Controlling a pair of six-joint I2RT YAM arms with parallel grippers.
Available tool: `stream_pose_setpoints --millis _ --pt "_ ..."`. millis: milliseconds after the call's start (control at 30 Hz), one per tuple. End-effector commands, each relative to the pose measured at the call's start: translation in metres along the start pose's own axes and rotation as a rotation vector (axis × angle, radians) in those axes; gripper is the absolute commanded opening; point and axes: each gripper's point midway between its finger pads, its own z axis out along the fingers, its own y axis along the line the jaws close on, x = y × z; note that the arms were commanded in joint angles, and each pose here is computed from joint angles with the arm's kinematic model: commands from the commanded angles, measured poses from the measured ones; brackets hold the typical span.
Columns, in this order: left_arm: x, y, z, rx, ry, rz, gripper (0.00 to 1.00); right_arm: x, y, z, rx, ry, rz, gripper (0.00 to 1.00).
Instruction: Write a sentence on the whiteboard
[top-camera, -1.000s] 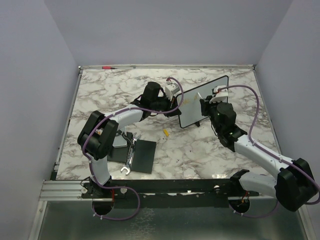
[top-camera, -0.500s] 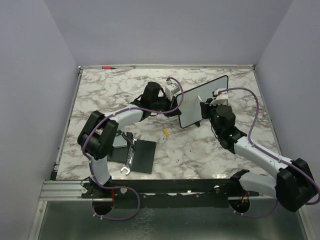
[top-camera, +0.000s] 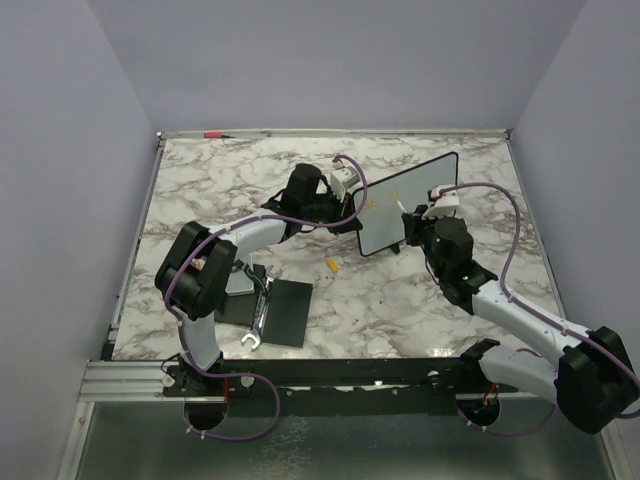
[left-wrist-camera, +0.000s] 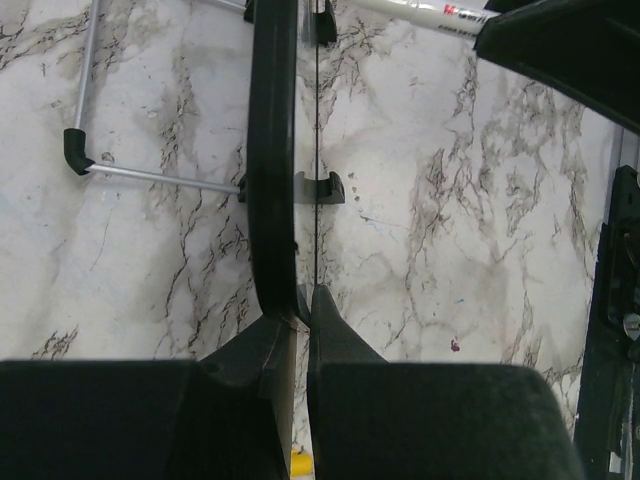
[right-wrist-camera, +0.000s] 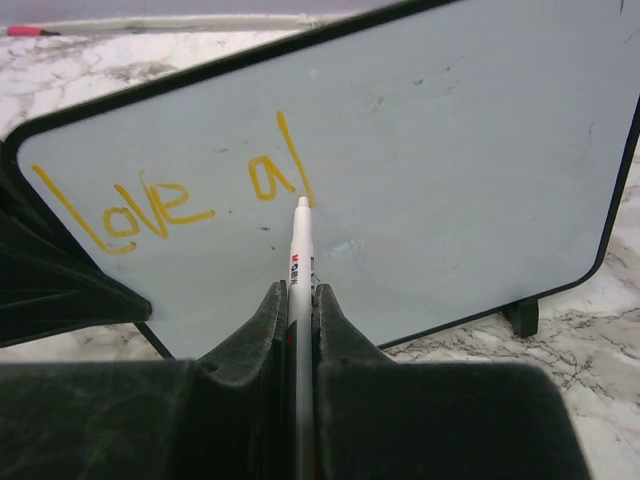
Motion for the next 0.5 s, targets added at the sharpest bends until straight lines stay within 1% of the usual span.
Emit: stream_pose_setpoints --millis 0,167,467 --pt "0.003 -0.004 0.003 0.017 0.024 0.022 0.0 -0.037 -0.002 -0.007 0.014 -0.084 0.009 0.01" --pt "0.003 -0.004 0.003 0.019 0.023 0.023 0.0 -0.062 -0.002 -0.002 0.032 -0.137 -0.018 0.0" --pt "0.003 -0.005 0.002 0.019 0.022 0.025 0.0 -0.068 0.001 0.014 0.044 -0.146 -0.048 0.01"
